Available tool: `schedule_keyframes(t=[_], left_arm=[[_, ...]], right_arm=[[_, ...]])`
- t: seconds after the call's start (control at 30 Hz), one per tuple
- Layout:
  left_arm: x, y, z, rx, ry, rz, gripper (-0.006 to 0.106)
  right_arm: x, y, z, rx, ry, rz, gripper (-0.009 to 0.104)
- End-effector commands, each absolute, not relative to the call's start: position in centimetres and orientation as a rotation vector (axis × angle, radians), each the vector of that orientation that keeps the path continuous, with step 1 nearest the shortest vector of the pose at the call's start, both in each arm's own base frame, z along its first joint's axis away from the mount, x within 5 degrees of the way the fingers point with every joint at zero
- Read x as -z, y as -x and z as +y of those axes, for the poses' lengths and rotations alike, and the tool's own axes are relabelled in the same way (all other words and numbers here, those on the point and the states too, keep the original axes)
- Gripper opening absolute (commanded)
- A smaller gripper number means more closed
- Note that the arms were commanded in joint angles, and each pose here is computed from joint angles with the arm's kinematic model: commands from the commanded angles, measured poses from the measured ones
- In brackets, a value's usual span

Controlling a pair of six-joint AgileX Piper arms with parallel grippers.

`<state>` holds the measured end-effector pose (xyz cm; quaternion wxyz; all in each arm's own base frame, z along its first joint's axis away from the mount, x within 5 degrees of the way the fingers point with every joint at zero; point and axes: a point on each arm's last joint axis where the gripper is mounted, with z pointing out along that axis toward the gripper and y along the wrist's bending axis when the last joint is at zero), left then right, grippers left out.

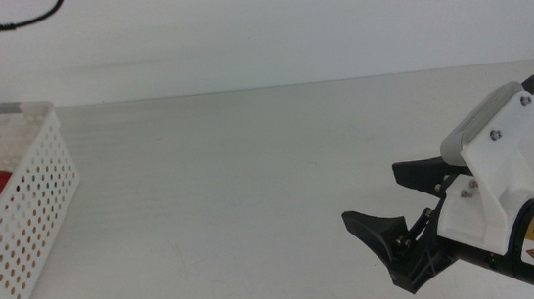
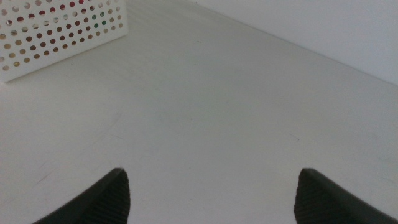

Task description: Use arms to grab the bottles and put them into the dustbin to the left of the table.

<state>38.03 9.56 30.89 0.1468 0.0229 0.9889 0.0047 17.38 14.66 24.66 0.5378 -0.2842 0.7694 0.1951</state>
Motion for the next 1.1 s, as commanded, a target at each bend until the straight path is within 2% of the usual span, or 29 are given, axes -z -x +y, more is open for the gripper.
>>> schedule_keyframes(t=[0.0,0.13,0.3,0.5,0.67,0.77,0.8,0.9,1.07], left_arm=[[-33.7,-37.4,9.4,-0.031,-0.033,2.774,-0.005],[-33.2,-37.6,9.5,-0.016,0.08,2.788,-0.005],[-31.9,-38.0,9.6,-0.018,-0.066,2.844,-0.005],[-29.0,-38.7,10.7,0.067,-0.036,2.931,-0.005],[-28.5,-39.0,10.8,0.072,-0.069,2.941,-0.005],[-28.5,-38.9,10.8,0.069,-0.069,2.942,0.0],[-28.5,-39.0,10.6,0.09,-0.086,2.937,0.019],[-28.4,-39.1,10.5,0.104,-0.138,2.931,0.039],[-28.3,-39.1,10.7,0.079,-0.2,2.933,0.082]], right_arm=[[-26.4,-17.4,14.9,-0.481,0.664,1.719,0.072],[-26.4,-17.4,14.9,-0.481,0.664,1.719,0.072],[-26.4,-17.4,14.9,-0.481,0.664,1.719,0.072],[-26.4,-17.4,14.9,-0.481,0.664,1.719,0.072],[-26.4,-17.4,14.9,-0.481,0.664,1.719,0.072],[-26.4,-17.4,14.9,-0.481,0.664,1.719,0.072],[-26.4,-17.4,14.9,-0.481,0.664,1.719,0.072],[-26.4,-17.4,14.9,-0.481,0.664,1.719,0.072],[-26.4,-17.4,14.9,-0.481,0.664,1.719,0.072]])
